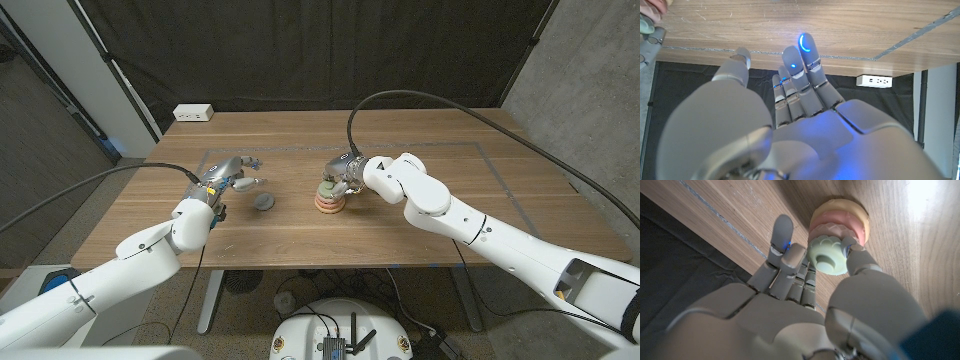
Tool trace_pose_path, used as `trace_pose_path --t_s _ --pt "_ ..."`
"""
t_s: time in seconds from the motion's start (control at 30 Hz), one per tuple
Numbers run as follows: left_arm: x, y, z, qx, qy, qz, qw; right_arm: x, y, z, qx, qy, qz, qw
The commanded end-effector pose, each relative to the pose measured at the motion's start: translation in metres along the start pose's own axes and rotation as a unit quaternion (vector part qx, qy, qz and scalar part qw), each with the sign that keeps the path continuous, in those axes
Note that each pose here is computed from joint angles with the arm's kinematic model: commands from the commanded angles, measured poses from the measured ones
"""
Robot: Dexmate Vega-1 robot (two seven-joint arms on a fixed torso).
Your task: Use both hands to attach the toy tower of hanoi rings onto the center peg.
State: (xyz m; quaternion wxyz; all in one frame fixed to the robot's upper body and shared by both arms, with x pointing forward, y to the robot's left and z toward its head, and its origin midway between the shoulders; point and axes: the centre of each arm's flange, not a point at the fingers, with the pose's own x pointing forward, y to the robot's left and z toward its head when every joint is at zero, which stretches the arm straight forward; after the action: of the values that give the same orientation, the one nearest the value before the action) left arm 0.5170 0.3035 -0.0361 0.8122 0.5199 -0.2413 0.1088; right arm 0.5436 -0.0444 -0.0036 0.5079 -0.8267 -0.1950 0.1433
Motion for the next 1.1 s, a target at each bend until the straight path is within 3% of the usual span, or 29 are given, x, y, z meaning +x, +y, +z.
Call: trace_pose_path --t_s 0.03,0.7,1.1 --pt "0.0 0.0 0.001 0.002 -0.002 0.0 1.0 -0.001 0.0 -0.003 -0.005 0.007 0.007 0.9999" --pt "-0.002 0.002 0.004 0.005 -0.002 0.001 1.0 -0.006 -0.001 -0.005 -0.016 0.021 0.011 0.9996" --pt "-0.004 0.0 0.005 0.002 -0.001 0.004 1.0 -0.017 -0.002 -0.012 -0.006 0.038 0.005 0.9992"
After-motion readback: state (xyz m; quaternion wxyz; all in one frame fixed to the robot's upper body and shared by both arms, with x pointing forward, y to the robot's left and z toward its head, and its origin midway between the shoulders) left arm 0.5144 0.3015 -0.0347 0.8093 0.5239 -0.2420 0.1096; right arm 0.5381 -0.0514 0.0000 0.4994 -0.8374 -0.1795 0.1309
